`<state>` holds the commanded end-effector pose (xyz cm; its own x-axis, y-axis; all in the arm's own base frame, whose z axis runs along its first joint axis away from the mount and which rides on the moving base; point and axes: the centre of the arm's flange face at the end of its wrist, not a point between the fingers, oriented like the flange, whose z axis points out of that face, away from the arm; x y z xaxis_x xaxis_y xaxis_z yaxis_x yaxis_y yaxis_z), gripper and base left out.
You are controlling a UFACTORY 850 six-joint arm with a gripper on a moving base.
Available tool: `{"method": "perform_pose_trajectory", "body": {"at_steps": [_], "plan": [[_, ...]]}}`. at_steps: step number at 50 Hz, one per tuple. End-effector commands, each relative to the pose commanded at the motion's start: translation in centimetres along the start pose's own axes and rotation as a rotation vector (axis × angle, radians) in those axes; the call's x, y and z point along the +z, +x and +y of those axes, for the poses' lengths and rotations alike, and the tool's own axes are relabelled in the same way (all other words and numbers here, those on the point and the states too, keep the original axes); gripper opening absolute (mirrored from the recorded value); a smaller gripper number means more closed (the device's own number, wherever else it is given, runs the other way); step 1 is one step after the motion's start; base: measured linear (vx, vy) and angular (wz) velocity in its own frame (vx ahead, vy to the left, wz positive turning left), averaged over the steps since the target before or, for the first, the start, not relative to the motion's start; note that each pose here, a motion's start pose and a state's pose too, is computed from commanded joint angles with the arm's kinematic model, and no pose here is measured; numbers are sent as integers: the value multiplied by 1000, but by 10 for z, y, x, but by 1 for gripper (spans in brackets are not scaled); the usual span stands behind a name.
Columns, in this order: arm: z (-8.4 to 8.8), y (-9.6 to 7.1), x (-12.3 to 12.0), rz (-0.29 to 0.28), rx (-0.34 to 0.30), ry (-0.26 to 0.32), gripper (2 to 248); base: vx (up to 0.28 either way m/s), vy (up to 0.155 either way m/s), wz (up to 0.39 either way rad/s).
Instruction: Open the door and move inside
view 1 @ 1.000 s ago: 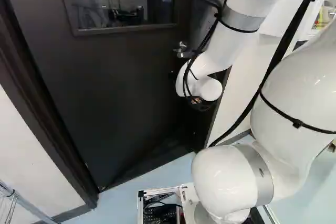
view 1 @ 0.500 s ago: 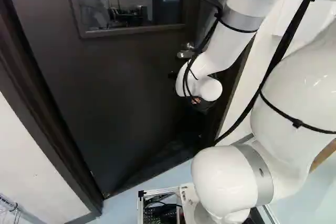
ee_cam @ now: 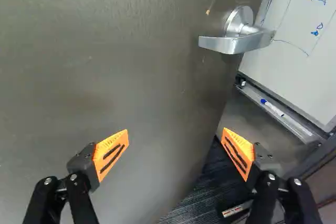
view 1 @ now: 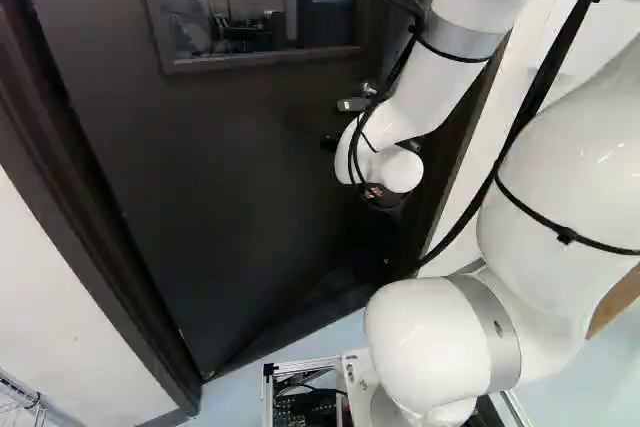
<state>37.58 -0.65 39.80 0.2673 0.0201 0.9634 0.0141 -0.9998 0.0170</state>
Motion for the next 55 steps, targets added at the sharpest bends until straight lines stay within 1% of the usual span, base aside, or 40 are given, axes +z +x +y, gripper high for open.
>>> {"method": "perform_pose_trajectory", "body": {"at_steps": [12, 26, 55], "plan": [[0, 0, 0, 0, 0, 1, 247, 0, 0, 0], [-5, 2, 5, 0, 6, 3, 247, 0, 0, 0], [-23, 4, 13, -3, 45, -5, 247, 0, 0, 0]]}}
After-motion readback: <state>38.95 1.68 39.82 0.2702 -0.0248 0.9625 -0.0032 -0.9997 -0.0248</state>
